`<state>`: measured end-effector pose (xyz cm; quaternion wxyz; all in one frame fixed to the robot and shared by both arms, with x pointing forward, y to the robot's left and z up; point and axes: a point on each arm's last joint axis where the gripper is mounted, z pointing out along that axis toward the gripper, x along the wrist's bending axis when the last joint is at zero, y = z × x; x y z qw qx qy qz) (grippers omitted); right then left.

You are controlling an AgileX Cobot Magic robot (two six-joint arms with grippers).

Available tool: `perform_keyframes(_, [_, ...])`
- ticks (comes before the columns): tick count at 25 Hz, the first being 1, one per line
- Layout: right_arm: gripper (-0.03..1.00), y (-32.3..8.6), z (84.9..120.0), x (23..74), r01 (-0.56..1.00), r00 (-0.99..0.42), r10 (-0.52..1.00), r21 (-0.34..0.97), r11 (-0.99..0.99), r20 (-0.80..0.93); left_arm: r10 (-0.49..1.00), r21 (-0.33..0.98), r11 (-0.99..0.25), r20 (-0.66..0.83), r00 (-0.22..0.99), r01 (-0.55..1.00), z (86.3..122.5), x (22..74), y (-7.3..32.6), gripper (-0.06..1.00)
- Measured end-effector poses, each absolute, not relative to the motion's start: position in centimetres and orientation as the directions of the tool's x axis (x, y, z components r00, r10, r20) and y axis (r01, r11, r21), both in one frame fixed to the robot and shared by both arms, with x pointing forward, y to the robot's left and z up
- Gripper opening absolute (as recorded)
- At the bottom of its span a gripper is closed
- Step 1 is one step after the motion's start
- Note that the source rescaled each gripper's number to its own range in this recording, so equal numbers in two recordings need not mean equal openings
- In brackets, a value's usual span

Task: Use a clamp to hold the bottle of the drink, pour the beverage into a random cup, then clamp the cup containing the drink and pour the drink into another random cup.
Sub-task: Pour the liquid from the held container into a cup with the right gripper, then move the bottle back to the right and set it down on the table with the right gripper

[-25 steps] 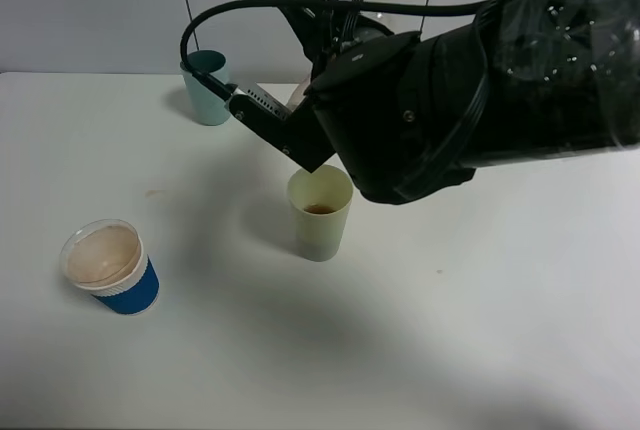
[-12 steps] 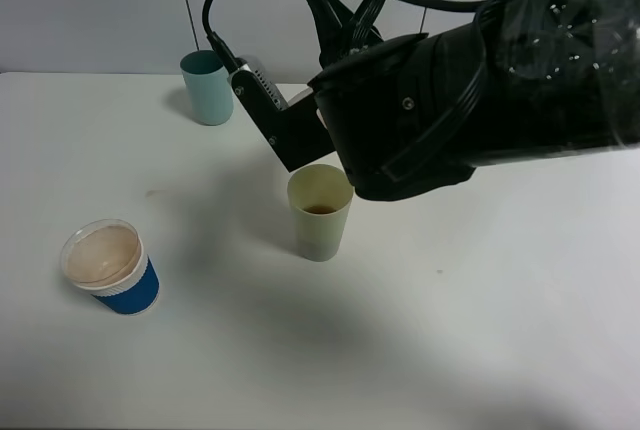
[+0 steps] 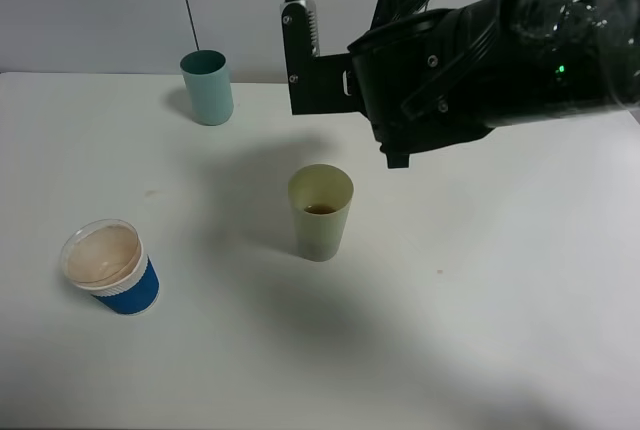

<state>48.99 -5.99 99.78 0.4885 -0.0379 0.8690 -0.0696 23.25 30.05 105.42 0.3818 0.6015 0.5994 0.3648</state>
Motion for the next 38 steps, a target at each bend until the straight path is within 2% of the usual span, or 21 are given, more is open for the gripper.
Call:
perform_keyframes(8, [0.00,-7.5,99.2,50.7,0.144,-0.563,0.154,0.086,0.986,-0.812,1.000,0.897,0.010,-0.019,0.015,0.442,105.4,23.3,30.0,0.87])
perform_keyframes(22, [0.00,-10.7,98.0,53.9,0.328,-0.625,0.494,0.371,0.869,-0.605,1.000,0.897,0.010,-0.019,0.015,0.442,105.4,23.3,30.0,0.87])
perform_keyframes(38, [0.00,-15.2,97.9,56.9,0.450,-0.569,0.677,0.512,0.732,-0.467,1.000,0.897,0.010,-0.019,0.015,0.442,105.4,23.3,30.0,0.87])
